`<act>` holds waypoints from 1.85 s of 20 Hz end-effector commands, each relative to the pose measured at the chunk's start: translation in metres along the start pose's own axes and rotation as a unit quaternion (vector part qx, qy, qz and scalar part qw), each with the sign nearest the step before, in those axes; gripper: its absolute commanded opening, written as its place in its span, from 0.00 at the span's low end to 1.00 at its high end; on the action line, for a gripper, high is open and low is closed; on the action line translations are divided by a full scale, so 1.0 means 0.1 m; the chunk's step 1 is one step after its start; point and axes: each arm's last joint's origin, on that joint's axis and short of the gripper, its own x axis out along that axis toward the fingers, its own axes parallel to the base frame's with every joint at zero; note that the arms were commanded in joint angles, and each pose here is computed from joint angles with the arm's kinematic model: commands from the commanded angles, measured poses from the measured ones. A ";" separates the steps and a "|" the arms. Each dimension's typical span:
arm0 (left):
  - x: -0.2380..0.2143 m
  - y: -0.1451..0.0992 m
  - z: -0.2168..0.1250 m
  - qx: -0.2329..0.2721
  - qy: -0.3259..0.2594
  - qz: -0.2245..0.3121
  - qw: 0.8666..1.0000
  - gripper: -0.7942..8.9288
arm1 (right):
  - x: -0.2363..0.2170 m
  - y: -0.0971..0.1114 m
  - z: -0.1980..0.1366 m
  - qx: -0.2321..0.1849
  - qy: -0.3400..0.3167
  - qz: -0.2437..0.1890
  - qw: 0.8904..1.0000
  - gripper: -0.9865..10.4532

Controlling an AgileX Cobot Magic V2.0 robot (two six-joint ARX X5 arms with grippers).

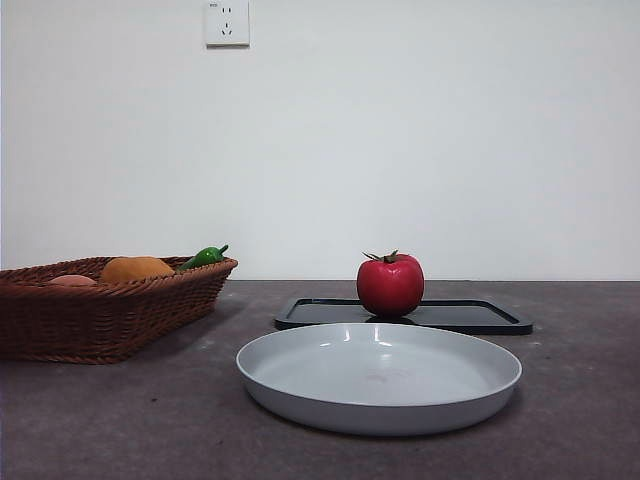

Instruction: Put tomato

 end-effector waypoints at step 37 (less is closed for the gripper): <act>-0.07 -0.04 -2.40 -0.026 0.048 0.297 0.953 0.09 | -0.01 0.01 0.03 0.000 -0.006 0.003 1.000 0.09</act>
